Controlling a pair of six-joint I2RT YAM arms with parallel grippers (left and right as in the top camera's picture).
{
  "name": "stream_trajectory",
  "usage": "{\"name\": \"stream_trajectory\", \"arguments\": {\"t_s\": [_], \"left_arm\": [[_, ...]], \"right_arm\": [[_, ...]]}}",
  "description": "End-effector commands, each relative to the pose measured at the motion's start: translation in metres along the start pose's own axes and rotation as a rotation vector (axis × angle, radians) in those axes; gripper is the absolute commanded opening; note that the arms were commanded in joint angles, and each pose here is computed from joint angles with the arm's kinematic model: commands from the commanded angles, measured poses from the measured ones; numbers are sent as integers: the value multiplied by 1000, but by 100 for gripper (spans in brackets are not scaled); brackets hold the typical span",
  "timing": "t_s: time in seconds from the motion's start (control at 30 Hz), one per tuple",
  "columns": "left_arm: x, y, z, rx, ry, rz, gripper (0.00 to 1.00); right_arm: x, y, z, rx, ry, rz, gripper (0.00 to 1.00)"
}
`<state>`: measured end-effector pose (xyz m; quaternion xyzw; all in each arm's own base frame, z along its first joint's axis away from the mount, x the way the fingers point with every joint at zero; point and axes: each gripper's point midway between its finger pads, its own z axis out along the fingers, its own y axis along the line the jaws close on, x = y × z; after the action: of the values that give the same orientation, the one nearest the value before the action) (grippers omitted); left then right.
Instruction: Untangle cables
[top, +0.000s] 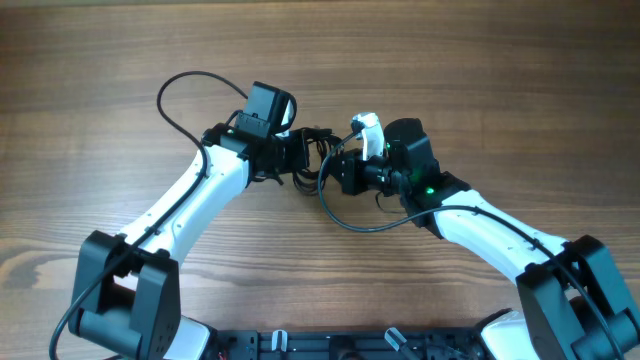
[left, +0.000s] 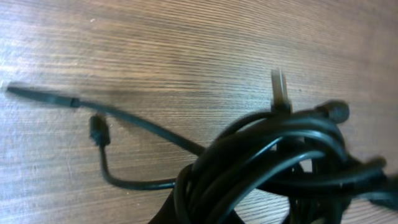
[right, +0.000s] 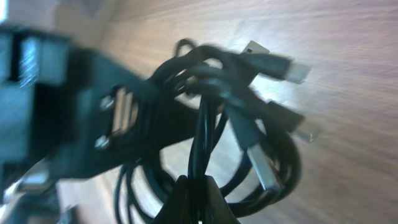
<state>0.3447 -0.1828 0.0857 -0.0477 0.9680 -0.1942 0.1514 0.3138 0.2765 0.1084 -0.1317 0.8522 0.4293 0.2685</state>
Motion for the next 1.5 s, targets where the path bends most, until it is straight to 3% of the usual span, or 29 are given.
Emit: {"name": "stream_trajectory", "arguments": {"t_s": [0.0,0.03,0.17,0.37,0.43,0.47,0.5,0.57,0.63,0.7,0.8,0.83,0.9,0.93,1.07,1.17,1.2,1.23,1.27,1.3,1.33,1.37,1.43,1.47], "left_arm": [[-19,14,-4,-20,-57,-262,4],[-27,27,-7,-28,-74,-358,4],[-40,69,-18,-70,-98,-518,4],[-35,72,-20,-38,-50,-526,4],[-39,51,-20,67,-33,-320,4],[-38,48,-20,74,-35,-219,4],[-35,43,-18,73,-29,-82,4],[-27,35,-16,76,-14,63,4],[-17,19,-11,90,3,248,4],[-9,7,-8,104,13,401,4],[6,-13,-4,131,23,674,4],[11,-20,-3,142,26,762,4],[13,-24,-1,133,22,804,4],[13,-24,-1,131,21,803,4],[-5,2,-3,26,-2,584,6],[-16,15,-9,13,-22,326,42],[-21,19,-14,12,-42,215,46],[-30,23,-25,17,-75,87,69],[-37,25,-33,27,-99,-37,80],[-36,18,-39,78,-92,-113,91],[-32,2,-43,166,-62,-110,93],[-25,-8,-44,223,-20,-106,93],[-16,-14,-44,253,33,-207,42],[-14,-13,-44,247,53,-297,35]], "right_arm": [[36,62,-10,-346,198,-9,5],[41,71,-15,-410,232,-19,5],[39,56,-18,-369,229,28,5],[11,-12,-10,-17,71,198,8],[9,-11,-9,-21,64,207,27],[9,-11,-9,-21,65,243,34],[9,-8,-10,-35,69,268,51],[5,-4,-9,-53,56,255,66],[-6,0,-10,-76,18,207,87],[-10,2,-10,-84,0,110,95],[3,-4,-9,-59,43,29,96],[8,-6,-9,-50,64,47,88],[11,-12,-9,-21,70,58,29],[10,-15,-9,-3,64,63,7],[9,-17,-9,8,58,65,5],[3,-31,-10,86,16,144,4],[3,-31,-10,88,17,145,4],[3,-31,-10,88,17,145,5],[3,-31,-10,91,14,144,4],[3,-31,-10,91,15,145,4],[3,-31,-10,91,14,144,4],[3,-32,-10,92,13,144,4],[2,-33,-10,102,10,144,4],[2,-33,-10,102,10,144,4]]}}
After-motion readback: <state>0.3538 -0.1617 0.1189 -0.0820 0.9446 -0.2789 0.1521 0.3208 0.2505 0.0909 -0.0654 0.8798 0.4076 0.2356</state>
